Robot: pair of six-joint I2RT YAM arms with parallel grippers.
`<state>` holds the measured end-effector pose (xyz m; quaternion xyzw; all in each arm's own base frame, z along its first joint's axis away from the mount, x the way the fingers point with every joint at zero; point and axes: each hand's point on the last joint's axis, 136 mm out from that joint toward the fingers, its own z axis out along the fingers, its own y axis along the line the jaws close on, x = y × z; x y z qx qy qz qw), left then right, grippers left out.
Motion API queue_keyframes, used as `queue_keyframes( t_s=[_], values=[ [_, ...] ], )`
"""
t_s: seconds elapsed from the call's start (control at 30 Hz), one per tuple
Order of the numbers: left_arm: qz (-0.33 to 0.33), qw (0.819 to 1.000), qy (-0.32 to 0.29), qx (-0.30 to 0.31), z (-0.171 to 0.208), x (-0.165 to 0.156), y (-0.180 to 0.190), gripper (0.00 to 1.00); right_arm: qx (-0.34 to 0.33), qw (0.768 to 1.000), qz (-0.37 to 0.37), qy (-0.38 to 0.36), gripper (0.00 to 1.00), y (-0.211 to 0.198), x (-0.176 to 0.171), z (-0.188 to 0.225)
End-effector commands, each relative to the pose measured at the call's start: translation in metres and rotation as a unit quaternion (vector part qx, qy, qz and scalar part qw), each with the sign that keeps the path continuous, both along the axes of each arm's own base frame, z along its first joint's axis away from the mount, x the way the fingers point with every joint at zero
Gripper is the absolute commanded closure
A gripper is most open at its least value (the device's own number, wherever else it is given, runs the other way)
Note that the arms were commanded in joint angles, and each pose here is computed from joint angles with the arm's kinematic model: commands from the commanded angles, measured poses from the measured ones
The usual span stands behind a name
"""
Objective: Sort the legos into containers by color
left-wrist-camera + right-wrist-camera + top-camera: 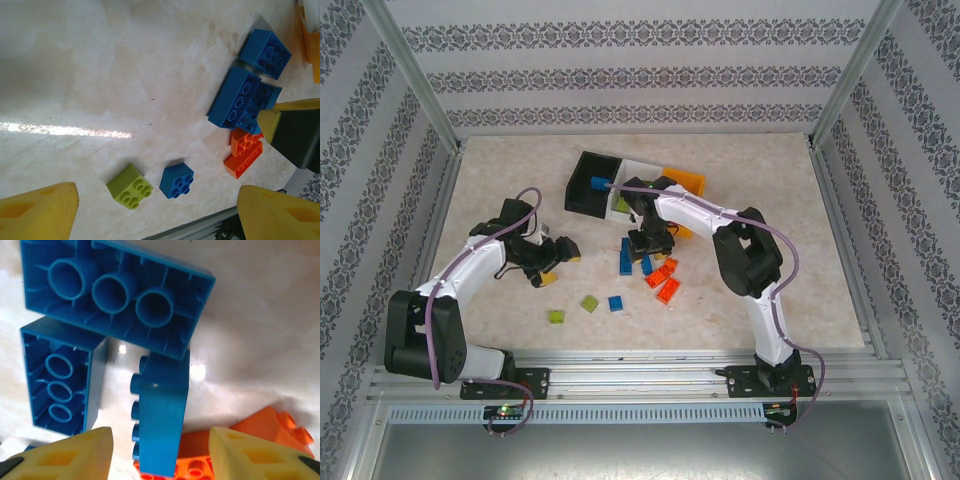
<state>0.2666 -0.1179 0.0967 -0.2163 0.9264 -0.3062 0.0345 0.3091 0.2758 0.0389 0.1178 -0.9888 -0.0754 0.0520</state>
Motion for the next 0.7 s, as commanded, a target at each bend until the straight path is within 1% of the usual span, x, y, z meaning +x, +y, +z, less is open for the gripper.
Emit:
queue_keyframes(
  t_s=[0.0, 0.03, 0.17, 0.27, 0.37, 0.5, 0.6, 0.67],
  values=[
    [-0.005, 1.0, -0.027, -0.01, 0.012, 0.008, -0.004, 0.17, -0.022, 1.0, -0.003, 0.012, 0.53, -0.002, -0.007, -0.017],
    [-0.004, 1.0, -0.026, -0.011, 0.012, 0.008, -0.004, 0.17, -0.022, 1.0, -0.003, 0.01, 0.55, -0.002, -0.007, -0.018],
    [0.0, 1.0, -0.028, -0.011, 0.013, 0.006, -0.004, 0.16, -0.022, 1.0, -0.006, 0.001, 0.69, -0.004, -0.006, -0.014],
    [0.003, 0.999, -0.03, -0.014, 0.013, 0.007, -0.004, 0.16, -0.021, 1.0, -0.008, -0.005, 0.75, -0.007, -0.007, -0.007],
    [0.007, 0.999, -0.031, -0.017, 0.013, 0.008, -0.005, 0.16, -0.014, 1.0, -0.01, -0.016, 0.76, -0.008, -0.009, 0.007],
    [0.007, 0.999, -0.035, -0.017, 0.014, 0.012, -0.005, 0.16, 0.01, 0.999, -0.018, -0.041, 0.76, -0.005, -0.004, 0.037],
    [0.006, 0.999, -0.037, -0.016, 0.015, 0.014, -0.006, 0.16, 0.057, 0.996, -0.038, -0.059, 0.76, 0.009, 0.009, 0.062],
    [0.007, 0.999, -0.038, -0.017, 0.015, 0.014, -0.006, 0.16, 0.112, 0.99, -0.072, -0.056, 0.76, 0.024, 0.024, 0.075]
  ],
)
